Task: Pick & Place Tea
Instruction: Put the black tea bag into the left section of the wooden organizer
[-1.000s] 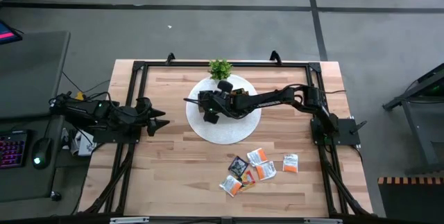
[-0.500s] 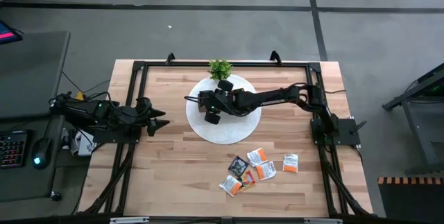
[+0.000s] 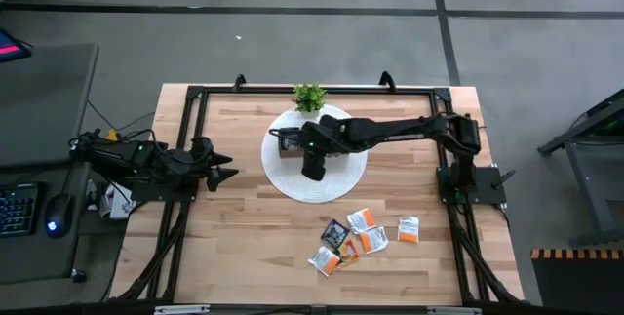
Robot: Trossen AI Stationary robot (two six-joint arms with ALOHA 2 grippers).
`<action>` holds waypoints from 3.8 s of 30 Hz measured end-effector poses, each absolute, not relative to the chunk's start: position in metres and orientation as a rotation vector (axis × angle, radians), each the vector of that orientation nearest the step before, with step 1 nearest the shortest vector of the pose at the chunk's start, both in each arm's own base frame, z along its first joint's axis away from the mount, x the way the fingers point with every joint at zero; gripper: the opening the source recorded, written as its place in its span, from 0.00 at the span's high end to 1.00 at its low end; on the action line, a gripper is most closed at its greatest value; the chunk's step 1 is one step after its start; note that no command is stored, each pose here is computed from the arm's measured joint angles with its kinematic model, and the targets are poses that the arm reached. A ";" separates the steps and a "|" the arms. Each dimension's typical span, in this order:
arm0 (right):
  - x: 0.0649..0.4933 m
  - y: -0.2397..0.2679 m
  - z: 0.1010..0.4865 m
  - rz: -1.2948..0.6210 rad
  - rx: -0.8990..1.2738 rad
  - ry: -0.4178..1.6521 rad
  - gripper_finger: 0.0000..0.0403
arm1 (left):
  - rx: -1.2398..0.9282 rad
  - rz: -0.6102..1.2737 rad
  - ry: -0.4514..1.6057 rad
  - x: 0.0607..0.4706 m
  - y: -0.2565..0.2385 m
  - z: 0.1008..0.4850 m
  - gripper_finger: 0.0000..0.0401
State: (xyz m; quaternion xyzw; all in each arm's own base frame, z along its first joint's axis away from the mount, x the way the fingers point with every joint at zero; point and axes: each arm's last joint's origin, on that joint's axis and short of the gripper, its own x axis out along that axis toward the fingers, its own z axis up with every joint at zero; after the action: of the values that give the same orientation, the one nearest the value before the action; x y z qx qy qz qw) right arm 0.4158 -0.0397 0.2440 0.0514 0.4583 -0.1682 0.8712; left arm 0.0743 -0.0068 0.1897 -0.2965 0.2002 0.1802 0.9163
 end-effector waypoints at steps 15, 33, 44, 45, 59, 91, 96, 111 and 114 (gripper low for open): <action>0.372 0.018 0.280 0.109 -0.128 1.139 0.50 | -0.610 0.371 0.412 0.074 -0.007 0.190 0.26; 0.351 0.099 0.260 0.565 -0.425 1.131 0.50 | -0.610 0.371 0.412 0.074 -0.007 0.190 0.26; 0.339 0.146 0.223 0.612 -0.462 1.072 0.50 | -0.610 0.371 0.412 0.074 -0.007 0.190 0.26; 0.339 0.148 0.220 0.611 -0.460 1.076 0.50 | -0.610 0.371 0.412 0.074 -0.007 0.190 0.26; 0.359 0.162 0.179 0.511 -0.436 1.098 0.39 | -0.610 0.371 0.412 0.074 -0.007 0.190 0.26; 0.350 0.143 0.148 0.568 -0.699 1.113 0.35 | -0.610 0.371 0.412 0.074 -0.007 0.190 0.26; 0.352 0.137 0.147 0.582 -0.696 1.113 0.35 | -0.610 0.371 0.412 0.074 -0.007 0.190 0.26; 0.355 0.130 0.143 0.706 -0.719 1.101 0.35 | -0.610 0.371 0.412 0.074 -0.007 0.190 0.26; 0.356 0.131 0.137 0.730 -0.699 1.112 0.37 | -0.610 0.371 0.412 0.074 -0.007 0.190 0.26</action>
State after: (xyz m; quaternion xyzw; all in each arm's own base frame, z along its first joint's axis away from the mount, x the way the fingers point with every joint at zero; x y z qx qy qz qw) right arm 0.3564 0.1306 0.1374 -0.3175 0.5053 0.3314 0.7308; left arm 0.0743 -0.0068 0.1897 -0.2964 0.2002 0.1803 0.9163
